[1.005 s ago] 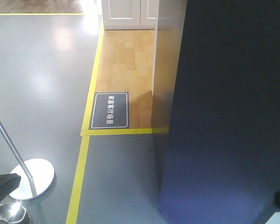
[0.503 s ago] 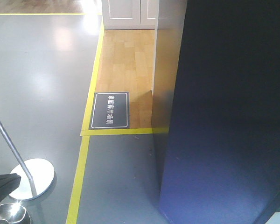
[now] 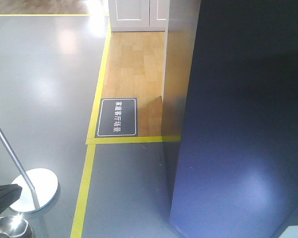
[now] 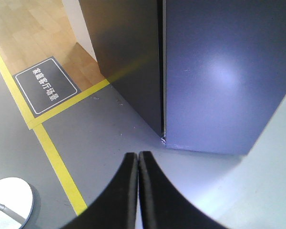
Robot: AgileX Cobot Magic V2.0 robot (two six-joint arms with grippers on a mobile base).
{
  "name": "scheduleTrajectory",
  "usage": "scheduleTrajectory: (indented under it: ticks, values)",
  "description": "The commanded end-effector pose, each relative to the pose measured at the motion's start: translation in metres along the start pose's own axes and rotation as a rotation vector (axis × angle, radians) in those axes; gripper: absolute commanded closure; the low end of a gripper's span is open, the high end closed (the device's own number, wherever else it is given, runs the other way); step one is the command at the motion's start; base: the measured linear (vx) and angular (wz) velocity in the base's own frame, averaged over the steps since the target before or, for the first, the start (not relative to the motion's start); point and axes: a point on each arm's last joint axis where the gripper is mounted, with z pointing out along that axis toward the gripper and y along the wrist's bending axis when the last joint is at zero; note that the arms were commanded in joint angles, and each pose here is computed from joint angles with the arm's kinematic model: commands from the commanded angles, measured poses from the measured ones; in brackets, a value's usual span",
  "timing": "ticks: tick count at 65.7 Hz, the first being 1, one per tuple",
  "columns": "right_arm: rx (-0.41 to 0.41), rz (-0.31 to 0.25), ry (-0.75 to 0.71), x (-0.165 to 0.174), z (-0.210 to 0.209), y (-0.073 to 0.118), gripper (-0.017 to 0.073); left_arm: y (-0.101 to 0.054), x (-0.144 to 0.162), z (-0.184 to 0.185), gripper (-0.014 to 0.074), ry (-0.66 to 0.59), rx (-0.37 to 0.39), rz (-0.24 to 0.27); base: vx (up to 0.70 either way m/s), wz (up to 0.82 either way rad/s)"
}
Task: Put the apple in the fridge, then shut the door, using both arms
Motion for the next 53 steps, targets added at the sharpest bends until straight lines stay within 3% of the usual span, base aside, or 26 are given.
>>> scheduleTrajectory:
  ticks: [1,17,37,53]
  values:
    - [0.038,-0.011,-0.102,-0.025,0.026,-0.009,0.0563,0.0,-0.013,-0.004,0.06,-0.087,-0.002,-0.01,0.0,0.0]
    - [0.054,-0.045,-0.181,-0.046,0.083,-0.013,0.0563,0.0,-0.013,-0.004,0.06,-0.088,-0.002,-0.01,0.0,0.0]
    - [0.058,-0.034,-0.227,-0.07,0.167,-0.017,0.0563,0.0,-0.013,-0.004,0.06,-0.088,-0.002,-0.01,0.0,0.0]
    - [0.035,0.018,-0.117,-0.062,0.192,-0.016,0.0563,0.0,-0.014,-0.004,0.06,-0.092,-0.002,-0.01,0.0,0.0]
